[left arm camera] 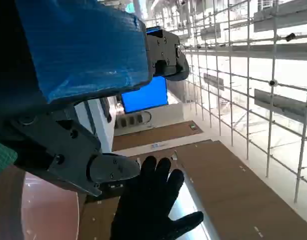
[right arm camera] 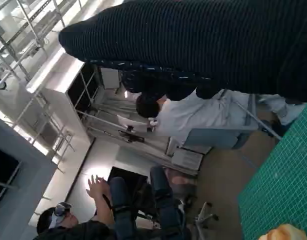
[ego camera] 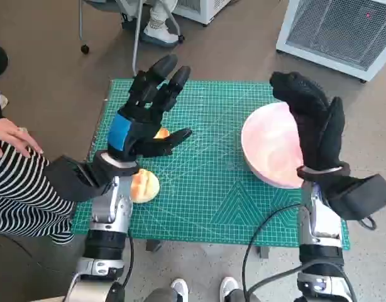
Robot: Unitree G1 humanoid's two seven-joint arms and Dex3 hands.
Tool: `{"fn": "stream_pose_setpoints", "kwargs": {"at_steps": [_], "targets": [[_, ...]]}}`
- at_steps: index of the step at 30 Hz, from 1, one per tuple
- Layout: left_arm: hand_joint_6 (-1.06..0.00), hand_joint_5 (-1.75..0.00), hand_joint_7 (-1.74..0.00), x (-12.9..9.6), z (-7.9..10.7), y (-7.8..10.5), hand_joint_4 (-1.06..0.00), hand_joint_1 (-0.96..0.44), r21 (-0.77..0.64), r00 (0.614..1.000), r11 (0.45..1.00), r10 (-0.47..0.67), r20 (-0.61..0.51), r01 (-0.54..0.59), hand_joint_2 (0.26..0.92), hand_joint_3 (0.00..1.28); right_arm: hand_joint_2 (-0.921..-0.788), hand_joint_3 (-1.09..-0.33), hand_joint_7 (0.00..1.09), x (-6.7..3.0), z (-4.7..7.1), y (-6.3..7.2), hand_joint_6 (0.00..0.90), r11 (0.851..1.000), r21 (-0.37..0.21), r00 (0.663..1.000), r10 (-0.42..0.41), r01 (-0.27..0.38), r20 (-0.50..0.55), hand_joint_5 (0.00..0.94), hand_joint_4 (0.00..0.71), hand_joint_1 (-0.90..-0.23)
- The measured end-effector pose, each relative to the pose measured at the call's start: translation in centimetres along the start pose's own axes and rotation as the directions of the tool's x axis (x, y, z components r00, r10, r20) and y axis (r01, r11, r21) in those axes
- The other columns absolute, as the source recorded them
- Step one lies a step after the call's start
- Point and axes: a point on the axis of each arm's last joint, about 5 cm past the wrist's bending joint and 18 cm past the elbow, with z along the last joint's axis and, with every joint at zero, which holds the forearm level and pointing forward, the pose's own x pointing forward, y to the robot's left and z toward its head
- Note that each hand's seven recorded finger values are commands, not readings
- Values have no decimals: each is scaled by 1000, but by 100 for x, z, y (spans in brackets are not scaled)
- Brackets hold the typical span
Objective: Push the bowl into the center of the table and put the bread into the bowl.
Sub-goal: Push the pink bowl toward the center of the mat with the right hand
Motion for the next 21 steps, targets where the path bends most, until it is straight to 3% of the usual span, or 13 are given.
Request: {"fn": "stream_pose_setpoints", "kwargs": {"at_steps": [21], "targets": [[1, -18, -483, 0, 0, 0, -198, -135, -1, 1000, 1000, 2, -2, -2, 791, 388, -921, -721, 539, 0, -1, 1, 50, 1000, 6, 1000, -3, 3, 2, 0, 185, -738]]}}
